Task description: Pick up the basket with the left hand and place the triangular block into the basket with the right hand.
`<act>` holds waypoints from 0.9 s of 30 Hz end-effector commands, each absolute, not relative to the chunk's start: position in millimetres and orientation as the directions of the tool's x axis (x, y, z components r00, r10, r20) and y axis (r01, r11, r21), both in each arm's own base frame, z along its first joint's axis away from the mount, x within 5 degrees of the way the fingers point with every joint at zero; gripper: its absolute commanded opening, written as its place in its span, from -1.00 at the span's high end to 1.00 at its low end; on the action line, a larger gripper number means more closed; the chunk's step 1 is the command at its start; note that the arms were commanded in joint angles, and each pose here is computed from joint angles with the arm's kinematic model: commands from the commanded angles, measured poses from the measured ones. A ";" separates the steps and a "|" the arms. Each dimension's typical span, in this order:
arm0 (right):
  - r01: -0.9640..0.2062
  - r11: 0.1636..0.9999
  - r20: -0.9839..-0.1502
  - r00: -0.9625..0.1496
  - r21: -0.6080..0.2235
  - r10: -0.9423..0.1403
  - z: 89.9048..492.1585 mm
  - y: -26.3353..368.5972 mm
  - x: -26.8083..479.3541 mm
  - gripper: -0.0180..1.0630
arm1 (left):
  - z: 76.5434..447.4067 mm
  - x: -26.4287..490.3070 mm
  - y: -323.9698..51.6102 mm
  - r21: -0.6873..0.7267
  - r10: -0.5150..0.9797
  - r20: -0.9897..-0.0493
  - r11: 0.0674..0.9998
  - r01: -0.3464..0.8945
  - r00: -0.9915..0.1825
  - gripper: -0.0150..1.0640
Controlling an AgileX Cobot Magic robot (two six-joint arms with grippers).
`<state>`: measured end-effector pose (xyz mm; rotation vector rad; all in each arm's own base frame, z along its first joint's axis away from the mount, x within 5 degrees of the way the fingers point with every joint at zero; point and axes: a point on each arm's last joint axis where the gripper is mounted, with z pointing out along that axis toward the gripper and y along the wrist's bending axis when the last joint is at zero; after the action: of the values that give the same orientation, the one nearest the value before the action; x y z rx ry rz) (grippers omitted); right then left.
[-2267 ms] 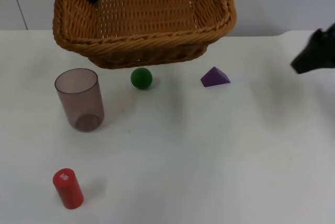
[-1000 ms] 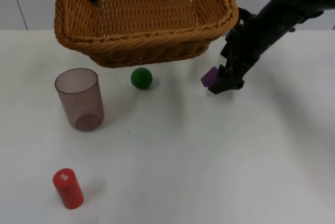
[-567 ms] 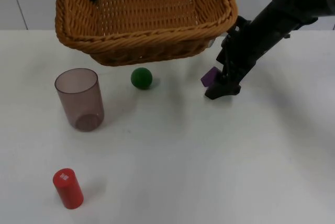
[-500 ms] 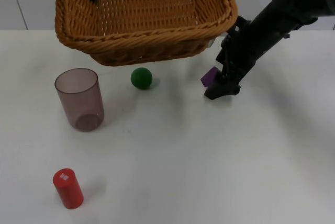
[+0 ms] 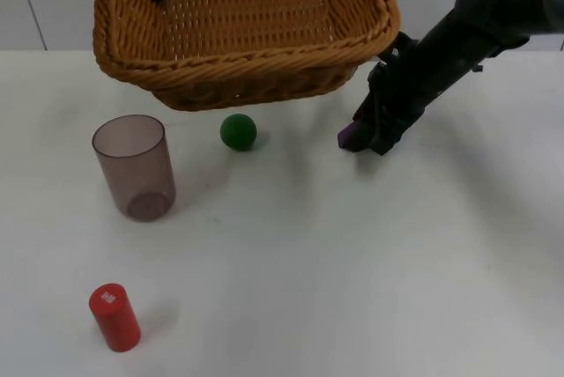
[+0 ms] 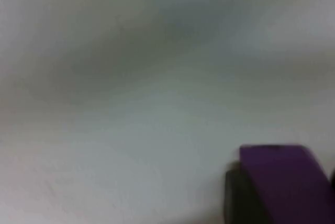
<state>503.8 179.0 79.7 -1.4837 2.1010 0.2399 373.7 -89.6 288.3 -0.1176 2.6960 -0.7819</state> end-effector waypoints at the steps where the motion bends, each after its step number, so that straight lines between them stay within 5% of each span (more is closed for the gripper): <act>1: -0.917 0.361 -0.493 -0.239 -0.169 -0.837 70.9 179.1 502.2 0.55 | 298.1 372.9 -92.5 -0.570 -0.199 -0.305 0.822 0.011 -0.931 0.98; 9: -0.890 0.444 -0.475 -0.347 -0.105 -0.808 70.1 176.8 500.1 0.70 | 298.2 372.9 -92.7 -0.572 -0.200 -0.304 0.820 0.011 -0.931 0.98; 12: -0.814 0.581 -0.433 -0.522 -0.004 -0.735 74.2 173.4 495.9 0.70 | 298.4 372.8 -93.0 -0.576 -0.202 -0.301 0.817 0.009 -0.932 0.98; 20: -0.624 0.778 -0.292 -0.759 0.073 -0.582 88.6 161.6 488.0 0.70 | 297.3 368.9 -93.9 -0.577 -0.177 -0.267 0.817 0.010 -0.947 0.98; 27: -0.424 0.900 -0.416 -0.840 0.103 -0.348 159.1 154.1 468.9 0.70 | 296.4 365.9 -97.8 -0.571 -0.151 -0.252 0.821 0.021 -0.956 0.98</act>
<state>475.9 157.5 119.9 -0.6849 2.7428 0.2667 368.9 -91.6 287.4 -0.0996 2.7435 -0.8082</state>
